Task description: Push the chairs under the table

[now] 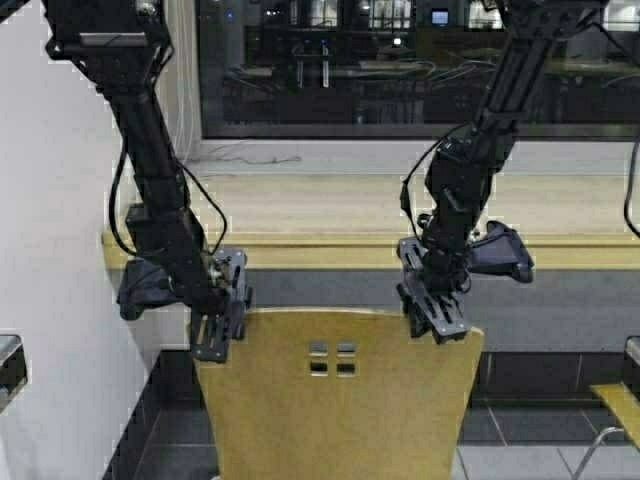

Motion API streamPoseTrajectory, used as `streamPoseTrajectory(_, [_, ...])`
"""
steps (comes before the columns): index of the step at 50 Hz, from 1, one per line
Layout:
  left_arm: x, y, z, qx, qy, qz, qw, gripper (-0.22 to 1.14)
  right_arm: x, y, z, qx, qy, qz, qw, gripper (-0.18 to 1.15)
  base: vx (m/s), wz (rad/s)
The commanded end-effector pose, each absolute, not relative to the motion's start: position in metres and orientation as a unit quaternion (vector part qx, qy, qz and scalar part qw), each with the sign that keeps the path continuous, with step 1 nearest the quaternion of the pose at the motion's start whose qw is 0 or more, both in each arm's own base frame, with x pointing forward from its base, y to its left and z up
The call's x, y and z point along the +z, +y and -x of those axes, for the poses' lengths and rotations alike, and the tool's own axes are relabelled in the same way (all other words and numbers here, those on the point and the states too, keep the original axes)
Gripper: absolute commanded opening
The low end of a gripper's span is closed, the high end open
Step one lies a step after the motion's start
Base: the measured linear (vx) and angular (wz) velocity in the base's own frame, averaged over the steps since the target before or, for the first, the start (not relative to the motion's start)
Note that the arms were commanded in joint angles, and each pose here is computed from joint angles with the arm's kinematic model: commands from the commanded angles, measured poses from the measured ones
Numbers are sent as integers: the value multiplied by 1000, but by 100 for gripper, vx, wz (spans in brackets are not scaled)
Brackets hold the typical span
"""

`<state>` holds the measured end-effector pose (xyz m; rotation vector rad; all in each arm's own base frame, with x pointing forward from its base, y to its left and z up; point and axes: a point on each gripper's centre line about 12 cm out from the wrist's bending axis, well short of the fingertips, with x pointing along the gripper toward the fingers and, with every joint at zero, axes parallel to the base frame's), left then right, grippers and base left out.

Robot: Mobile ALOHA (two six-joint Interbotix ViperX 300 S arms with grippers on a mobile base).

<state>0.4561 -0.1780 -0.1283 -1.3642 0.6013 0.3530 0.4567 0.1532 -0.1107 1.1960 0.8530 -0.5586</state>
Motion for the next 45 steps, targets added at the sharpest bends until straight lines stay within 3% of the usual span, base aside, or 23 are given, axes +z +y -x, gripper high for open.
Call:
streamPoseTrajectory(1, [-125,-178,-462,158,267,621,720,19,-107,157,-455,-245,389,-533,711,25,0,0])
streamPoseTrajectory(45, [-127,-188,-455,150,279,613,724,20,-114,148,-438,-262,397,-523,708,25,11,3])
